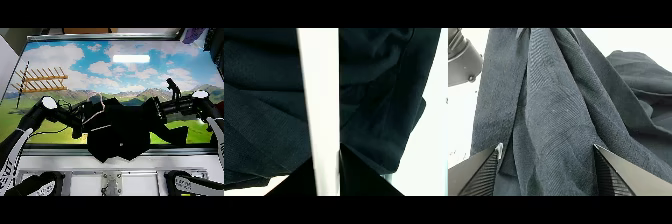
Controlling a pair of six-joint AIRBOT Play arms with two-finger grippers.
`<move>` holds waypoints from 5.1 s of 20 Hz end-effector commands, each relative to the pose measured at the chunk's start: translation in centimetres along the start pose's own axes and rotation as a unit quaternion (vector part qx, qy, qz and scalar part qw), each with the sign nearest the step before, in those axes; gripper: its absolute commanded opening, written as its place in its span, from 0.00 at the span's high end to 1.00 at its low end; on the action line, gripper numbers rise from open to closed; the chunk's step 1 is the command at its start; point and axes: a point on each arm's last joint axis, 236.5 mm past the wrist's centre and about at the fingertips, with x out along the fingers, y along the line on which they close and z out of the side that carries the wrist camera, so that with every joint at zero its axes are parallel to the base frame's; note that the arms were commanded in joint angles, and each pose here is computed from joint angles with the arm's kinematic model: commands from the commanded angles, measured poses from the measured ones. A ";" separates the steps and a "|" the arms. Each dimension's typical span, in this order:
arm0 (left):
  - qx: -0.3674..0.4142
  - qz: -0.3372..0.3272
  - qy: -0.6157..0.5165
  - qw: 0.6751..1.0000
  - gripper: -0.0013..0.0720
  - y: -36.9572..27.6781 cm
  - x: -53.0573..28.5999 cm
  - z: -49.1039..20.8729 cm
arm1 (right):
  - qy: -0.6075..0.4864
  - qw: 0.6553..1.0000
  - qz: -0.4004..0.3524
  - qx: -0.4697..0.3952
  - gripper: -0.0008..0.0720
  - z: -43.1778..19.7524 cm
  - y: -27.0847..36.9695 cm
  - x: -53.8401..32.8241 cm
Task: Fold the clothes and pants, and hang the long-sleeved shirts on hangers.
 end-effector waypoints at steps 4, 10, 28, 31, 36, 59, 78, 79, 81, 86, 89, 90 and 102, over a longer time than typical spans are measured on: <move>0.000 0.000 -0.003 1.000 0.95 0.0 0.0 0.2 | -0.002 1.000 0.001 0.000 0.12 0.1 0.0 0.0; 0.000 0.000 -0.003 1.000 0.95 0.0 0.0 0.2 | -0.002 1.000 0.001 0.000 0.95 0.1 0.0 0.0; -0.015 -0.003 -0.001 1.000 0.37 -0.1 0.0 0.1 | -0.001 1.000 -0.011 0.000 0.96 0.0 -0.5 0.0; -0.036 -0.003 -0.001 0.999 0.37 -0.2 0.0 0.1 | -0.001 1.000 -0.011 0.000 0.96 0.0 -0.5 0.0; -0.074 -0.003 -0.001 0.997 0.37 -0.1 0.0 0.1 | -0.061 0.998 -0.028 -0.006 0.96 3.0 -1.1 -0.2; -0.172 0.089 -0.051 0.980 0.36 2.0 -5.5 -0.1 | -0.090 0.993 -0.069 0.026 0.96 4.4 -3.1 -0.6; -0.165 0.090 -0.049 0.981 0.95 2.0 -5.5 -0.1 | -0.090 0.993 -0.069 0.032 0.96 4.4 -3.1 -0.6; -0.159 0.090 -0.049 0.982 0.95 2.0 -5.5 -0.1 | -0.090 0.993 -0.068 0.031 0.96 4.4 -3.1 -0.6; -0.156 0.091 -0.048 0.982 0.95 2.0 -5.5 -0.1 | -0.090 0.993 -0.068 0.031 0.96 4.4 -3.1 -0.6; -0.136 0.100 -0.026 0.985 0.95 2.2 -5.4 -0.9 | -0.090 0.993 -0.068 0.031 0.94 4.4 -3.1 -0.6; -0.107 0.097 0.026 0.989 0.95 1.6 -4.4 -2.0 | -0.090 0.993 -0.069 0.032 0.44 4.4 -3.1 -0.6; -0.100 0.097 0.027 0.990 0.95 1.5 -4.2 -1.7 | -0.090 0.993 -0.067 0.032 0.44 4.4 -3.0 -0.6; -0.079 0.115 0.023 0.990 0.95 2.3 -4.0 -1.1 | -0.075 0.988 -0.125 0.048 0.44 2.6 -5.2 -4.0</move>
